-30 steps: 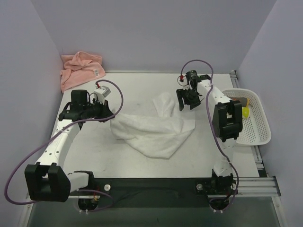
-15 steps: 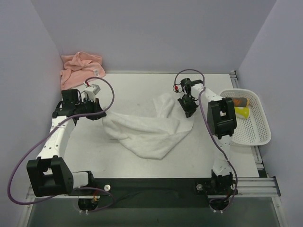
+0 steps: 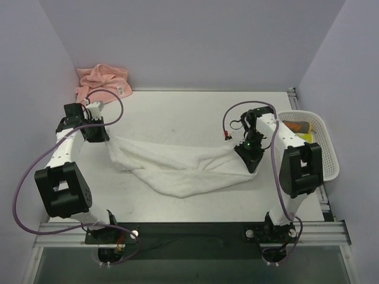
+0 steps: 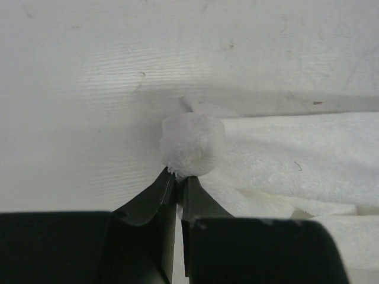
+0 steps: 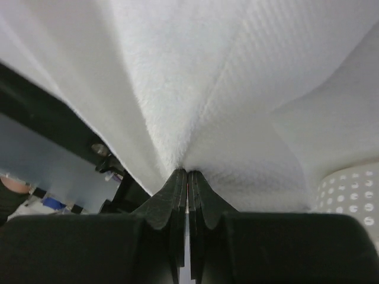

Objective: Roll the towels
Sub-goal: Flatten the towel

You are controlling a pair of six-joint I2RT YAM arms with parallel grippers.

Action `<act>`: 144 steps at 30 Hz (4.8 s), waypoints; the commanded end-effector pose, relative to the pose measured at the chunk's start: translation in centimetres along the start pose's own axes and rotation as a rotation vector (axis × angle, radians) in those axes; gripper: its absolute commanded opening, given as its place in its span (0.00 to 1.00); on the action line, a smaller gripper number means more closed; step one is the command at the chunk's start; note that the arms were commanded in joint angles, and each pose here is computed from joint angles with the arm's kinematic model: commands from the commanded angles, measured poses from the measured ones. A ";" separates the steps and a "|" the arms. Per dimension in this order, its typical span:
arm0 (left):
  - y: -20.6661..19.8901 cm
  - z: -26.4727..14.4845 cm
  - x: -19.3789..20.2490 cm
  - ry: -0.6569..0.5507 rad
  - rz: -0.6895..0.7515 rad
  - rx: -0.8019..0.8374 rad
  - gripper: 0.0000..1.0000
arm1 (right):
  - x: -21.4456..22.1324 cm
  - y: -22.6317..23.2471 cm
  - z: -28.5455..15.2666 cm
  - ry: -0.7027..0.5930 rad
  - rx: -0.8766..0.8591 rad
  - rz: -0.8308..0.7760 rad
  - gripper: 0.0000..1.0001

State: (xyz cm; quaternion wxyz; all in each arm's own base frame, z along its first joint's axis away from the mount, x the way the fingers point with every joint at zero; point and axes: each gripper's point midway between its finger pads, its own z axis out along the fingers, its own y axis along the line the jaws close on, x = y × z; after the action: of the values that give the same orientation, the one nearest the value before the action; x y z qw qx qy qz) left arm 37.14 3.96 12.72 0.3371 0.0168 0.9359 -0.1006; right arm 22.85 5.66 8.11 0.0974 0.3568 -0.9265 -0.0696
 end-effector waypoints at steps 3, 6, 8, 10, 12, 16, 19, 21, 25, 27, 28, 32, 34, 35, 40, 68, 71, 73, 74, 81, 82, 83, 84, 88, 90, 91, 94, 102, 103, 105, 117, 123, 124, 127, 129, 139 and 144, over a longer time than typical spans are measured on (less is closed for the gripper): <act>4.7 -0.6 -5.3 -0.097 0.041 -0.159 0.00 | 3.6 7.7 -5.4 -0.016 -0.316 -0.195 0.05; 3.4 0.2 -6.0 -0.090 0.078 -0.058 0.00 | 0.4 5.0 -7.0 -0.176 -0.227 -0.103 0.28; 3.0 0.4 -6.2 -0.085 0.085 -0.028 0.00 | -2.0 2.5 -8.6 -0.285 -0.154 -0.029 0.36; 2.3 0.5 -6.5 -0.085 0.121 0.019 0.00 | -4.0 -0.4 -9.4 -0.363 -0.098 0.072 0.41; 1.9 0.6 -6.3 -0.071 0.146 0.052 0.00 | -5.9 -3.5 -10.1 -0.427 -0.005 0.108 0.41; 1.7 1.1 -6.2 -0.062 0.142 0.070 0.00 | -8.4 -7.7 -9.0 -0.425 0.117 0.212 0.38; 1.4 1.4 -6.1 -0.057 0.137 0.091 0.00 | -9.6 -9.9 -7.1 -0.370 0.143 0.313 0.37; 1.4 1.4 -6.0 -0.054 0.134 0.095 0.00 | -10.1 -10.8 -5.5 -0.331 0.134 0.335 0.37; 1.3 1.7 -5.8 -0.049 0.135 0.104 0.00 | -9.9 -12.1 -3.0 -0.254 0.146 0.394 0.43; 1.3 1.8 -5.7 -0.044 0.127 0.108 0.00 | -9.9 -12.7 -2.2 -0.240 0.155 0.424 0.44; 1.3 1.9 -5.6 -0.039 0.125 0.108 0.00 | -9.9 -12.8 -2.0 -0.240 0.159 0.432 0.44; 1.5 2.1 -5.4 -0.032 0.125 0.102 0.00 | -10.0 -13.8 -1.1 -0.228 0.195 0.465 0.40; 1.5 2.3 -5.2 -0.026 0.118 0.102 0.00 | -10.1 -14.2 -0.8 -0.226 0.210 0.484 0.39; 1.6 2.3 -5.2 -0.026 0.116 0.102 0.00 | -10.3 -14.3 -0.6 -0.230 0.209 0.488 0.38; 1.6 2.5 -5.3 -0.026 0.107 0.104 0.00 | -10.3 -14.2 1.4 -0.188 0.178 0.509 0.36; 1.6 -7.3 -16.4 -0.329 0.163 0.061 0.00 | -8.7 -10.5 -16.0 -0.718 0.159 0.446 0.00; 1.3 -9.9 -17.9 -0.394 0.153 0.093 0.00 | -7.2 -10.1 -21.0 -0.874 0.210 0.419 0.00; 1.2 -12.0 -18.8 -0.442 0.142 0.103 0.00 | -6.1 -10.0 -22.9 -0.941 0.228 0.419 0.00; 1.8 -13.0 -18.9 -0.461 0.112 0.108 0.00 | -5.2 -9.2 -24.4 -0.986 0.250 0.403 0.00; 2.5 -21.6 -17.1 -0.605 0.017 0.168 0.00 | -0.1 -5.2 -27.0 -1.135 0.339 0.334 0.00; 3.0 -21.9 -16.0 -0.603 -0.015 0.173 0.00 | 0.4 -4.6 -27.1 -1.148 0.354 0.322 0.00; 3.0 -22.6 -15.4 -0.614 -0.020 0.176 0.00 | 1.5 -3.3 -27.3 -1.173 0.375 0.309 0.00; 2.5 -24.1 -14.9 -0.640 -0.007 0.167 0.00 | 2.1 -2.6 -27.3 -1.185 0.388 0.300 0.00; 3.1 -28.8 -12.4 -0.723 -0.003 0.141 0.00 | 4.3 0.3 -28.3 -1.258 0.450 0.267 0.00; 2.4 -30.5 -11.8 -0.752 0.023 0.126 0.00 | 5.5 1.4 -29.2 -1.300 0.497 0.262 0.00; 2.5 -31.1 -11.7 -0.763 0.032 0.108 0.00 | 6.0 1.8 -29.7 -1.320 0.515 0.266 0.00; 1.5 -31.6 -11.6 -0.774 0.077 0.101 0.00 | 5.8 1.2 -30.6 -1.337 0.537 0.282 0.00; 1.4 -22.3 -12.0 -0.615 0.166 -0.042 0.00 | 0.2 -6.2 -27.7 -1.202 0.448 0.383 0.00; 1.7 -20.8 -12.1 -0.597 0.188 -0.064 0.00 | -1.2 -7.8 -26.2 -1.150 0.425 0.402 0.00; 3.3 -16.6 -11.2 -0.516 0.152 -0.122 0.00 | -2.9 -9.5 -25.0 -1.108 0.443 0.412 0.00; 11.6 2.7 -10.6 -0.264 -0.027 -0.038 0.00 | -15.0 -20.9 -12.1 -0.743 0.510 0.466 0.00; 11.7 9.1 -11.5 -0.217 0.018 -0.052 0.00 | -17.9 -24.0 -9.7 -0.673 0.580 0.466 0.00; 11.8 9.6 -11.8 -0.219 0.026 -0.058 0.00 | -18.3 -24.5 -8.8 -0.653 0.585 0.467 0.00; 12.5 11.6 -12.3 -0.208 0.020 -0.083 0.00 | -18.7 -25.8 -7.8 -0.629 0.633 0.493 0.00; 12.9 12.8 -12.1 -0.198 0.008 -0.081 0.00 | -18.3 -26.7 -7.7 -0.621 0.661 0.523 0.00; 13.6 7.7 -15.5 -0.250 0.004 -0.112 0.70 | -16.6 -23.7 -12.2 -0.669 0.627 0.535 0.59; 11.2 1.5 -12.9 -0.172 0.116 -0.031 0.66 | -13.1 -16.7 -13.1 -0.648 0.427 0.454 0.55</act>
State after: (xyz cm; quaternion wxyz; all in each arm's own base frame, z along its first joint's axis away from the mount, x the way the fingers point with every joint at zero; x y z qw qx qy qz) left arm 52.90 15.97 11.07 0.4040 -0.0079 0.9124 -0.0658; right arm 51.02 -0.31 9.76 -0.2553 0.0995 -0.9572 0.0932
